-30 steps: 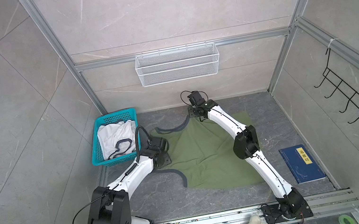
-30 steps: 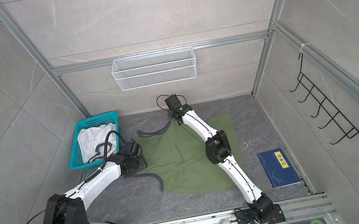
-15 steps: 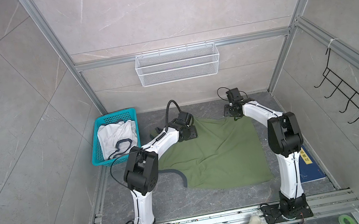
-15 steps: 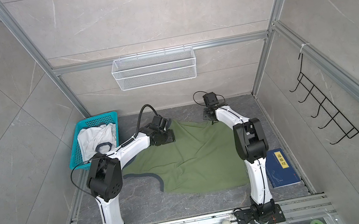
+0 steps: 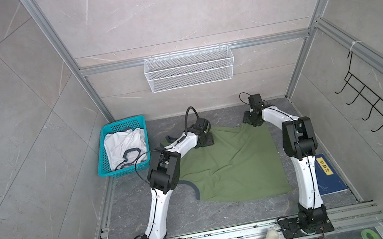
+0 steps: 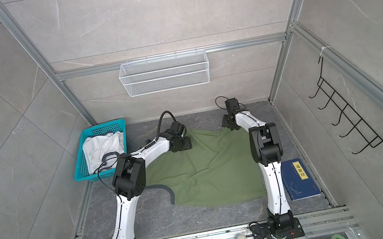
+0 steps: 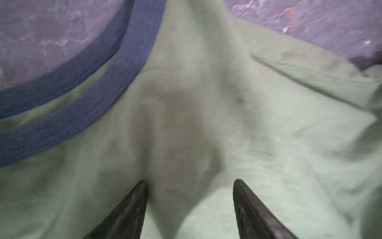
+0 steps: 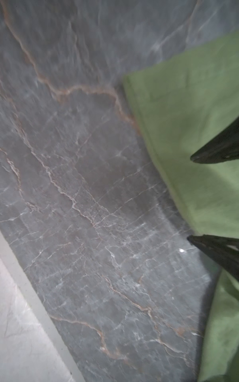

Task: Fold and stack tank tops
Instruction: Smooth out the tank top at the center of the table.

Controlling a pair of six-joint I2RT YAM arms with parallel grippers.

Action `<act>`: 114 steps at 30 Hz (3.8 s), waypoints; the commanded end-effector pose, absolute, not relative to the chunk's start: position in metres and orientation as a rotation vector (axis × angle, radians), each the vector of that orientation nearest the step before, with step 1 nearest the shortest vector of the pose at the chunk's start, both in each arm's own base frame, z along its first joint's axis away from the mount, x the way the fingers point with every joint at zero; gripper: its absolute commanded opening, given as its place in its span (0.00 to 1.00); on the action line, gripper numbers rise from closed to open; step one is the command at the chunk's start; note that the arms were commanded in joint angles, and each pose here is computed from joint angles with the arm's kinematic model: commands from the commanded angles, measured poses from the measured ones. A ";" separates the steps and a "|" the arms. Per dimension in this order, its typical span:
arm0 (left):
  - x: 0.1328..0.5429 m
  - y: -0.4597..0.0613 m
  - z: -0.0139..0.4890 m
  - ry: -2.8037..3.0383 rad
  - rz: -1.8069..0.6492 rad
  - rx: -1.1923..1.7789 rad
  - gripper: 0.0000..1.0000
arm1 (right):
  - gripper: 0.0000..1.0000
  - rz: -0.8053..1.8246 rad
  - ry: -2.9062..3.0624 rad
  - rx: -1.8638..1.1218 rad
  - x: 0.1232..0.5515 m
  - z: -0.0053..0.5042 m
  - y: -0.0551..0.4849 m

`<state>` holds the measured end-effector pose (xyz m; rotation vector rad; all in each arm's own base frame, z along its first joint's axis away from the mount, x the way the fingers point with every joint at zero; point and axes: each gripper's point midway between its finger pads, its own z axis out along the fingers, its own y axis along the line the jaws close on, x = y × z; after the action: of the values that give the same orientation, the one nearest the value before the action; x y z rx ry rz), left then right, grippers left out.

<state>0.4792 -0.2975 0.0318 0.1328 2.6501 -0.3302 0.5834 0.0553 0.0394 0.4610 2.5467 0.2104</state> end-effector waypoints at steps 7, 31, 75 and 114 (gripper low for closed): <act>0.462 -0.260 0.015 2.690 -0.270 0.041 0.69 | 0.57 0.296 2.672 0.867 0.555 -0.010 0.018; 0.513 -0.324 0.072 2.570 -0.509 0.154 0.68 | 0.58 0.527 2.528 0.663 0.546 0.066 0.027; 0.549 -0.265 0.159 2.484 -0.501 -0.083 0.87 | 0.68 0.554 2.512 0.612 0.544 0.100 0.015; 0.314 -0.061 0.020 2.729 -0.136 -0.638 0.92 | 0.80 0.324 2.793 1.037 0.230 0.012 0.017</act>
<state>0.3321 -0.0700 0.0251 -0.5275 2.7282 -0.1549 0.2581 0.0448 0.0285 0.8470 2.7316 0.5385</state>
